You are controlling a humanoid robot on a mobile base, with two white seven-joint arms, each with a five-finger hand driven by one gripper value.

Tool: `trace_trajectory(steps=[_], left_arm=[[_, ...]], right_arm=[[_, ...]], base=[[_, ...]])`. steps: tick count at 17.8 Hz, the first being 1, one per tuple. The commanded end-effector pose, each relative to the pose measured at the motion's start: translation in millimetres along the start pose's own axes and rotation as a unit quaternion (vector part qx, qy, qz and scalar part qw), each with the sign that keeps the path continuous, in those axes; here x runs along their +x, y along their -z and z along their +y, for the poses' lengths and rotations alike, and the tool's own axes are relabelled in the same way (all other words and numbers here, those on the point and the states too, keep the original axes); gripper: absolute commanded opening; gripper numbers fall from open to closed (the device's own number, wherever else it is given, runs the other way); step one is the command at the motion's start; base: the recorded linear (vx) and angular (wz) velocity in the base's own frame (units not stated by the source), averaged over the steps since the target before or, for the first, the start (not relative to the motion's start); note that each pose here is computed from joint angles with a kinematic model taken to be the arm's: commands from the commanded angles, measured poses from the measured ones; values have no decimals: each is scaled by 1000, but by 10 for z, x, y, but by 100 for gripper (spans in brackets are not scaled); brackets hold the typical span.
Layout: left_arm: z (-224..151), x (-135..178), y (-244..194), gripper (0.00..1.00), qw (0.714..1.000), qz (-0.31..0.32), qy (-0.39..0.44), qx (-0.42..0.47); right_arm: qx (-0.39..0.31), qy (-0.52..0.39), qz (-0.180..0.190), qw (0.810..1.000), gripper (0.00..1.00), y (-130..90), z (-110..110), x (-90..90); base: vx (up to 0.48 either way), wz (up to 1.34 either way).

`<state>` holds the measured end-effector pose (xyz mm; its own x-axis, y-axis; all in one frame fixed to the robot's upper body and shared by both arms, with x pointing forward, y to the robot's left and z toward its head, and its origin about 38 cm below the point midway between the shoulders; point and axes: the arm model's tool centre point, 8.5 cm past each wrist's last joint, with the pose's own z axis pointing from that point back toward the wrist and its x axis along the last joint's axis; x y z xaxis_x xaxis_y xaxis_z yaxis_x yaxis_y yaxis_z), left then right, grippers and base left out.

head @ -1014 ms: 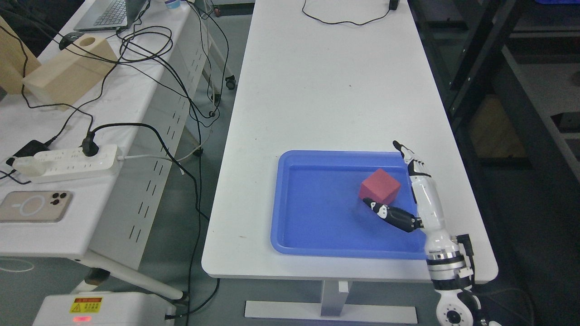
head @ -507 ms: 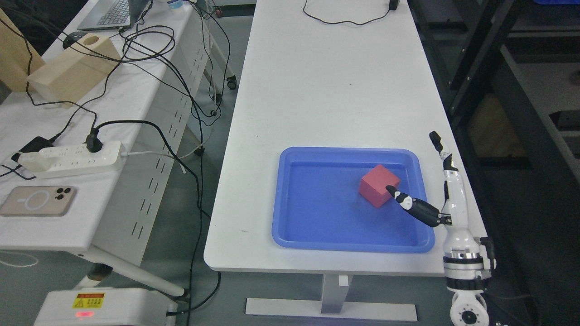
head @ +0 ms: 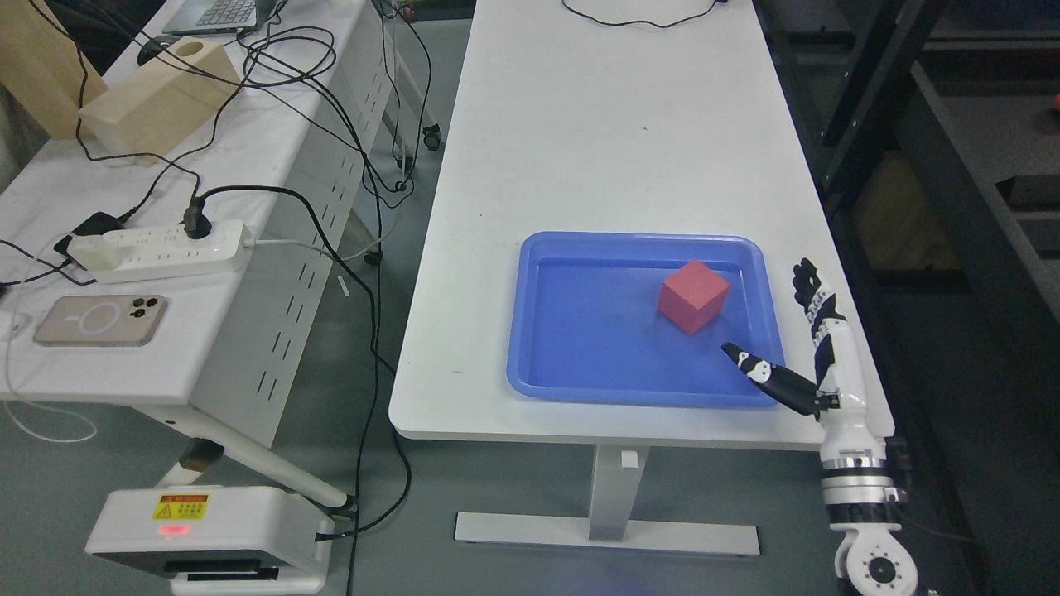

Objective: Pick pink block from left shelf to tray

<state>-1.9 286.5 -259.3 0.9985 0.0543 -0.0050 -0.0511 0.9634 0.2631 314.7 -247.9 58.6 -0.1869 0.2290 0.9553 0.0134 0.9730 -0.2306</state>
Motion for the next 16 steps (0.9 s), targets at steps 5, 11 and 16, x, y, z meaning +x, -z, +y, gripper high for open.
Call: trace_trajectory(steps=[5, 11, 16], left_arm=[[94, 265, 10, 100, 1000, -24, -5, 7], [94, 255, 10, 100, 1000, -24, -4, 7], [94, 255, 10, 100, 1000, -24, -4, 7]], right_arm=[[28, 32, 33, 999, 100, -47, -431, -108], [25, 32, 31, 999, 100, -41, -454, -95], [37, 34, 32, 998, 100, -44, -420, -100]], base=[[-157, 35], [-142, 44], [-82, -70]])
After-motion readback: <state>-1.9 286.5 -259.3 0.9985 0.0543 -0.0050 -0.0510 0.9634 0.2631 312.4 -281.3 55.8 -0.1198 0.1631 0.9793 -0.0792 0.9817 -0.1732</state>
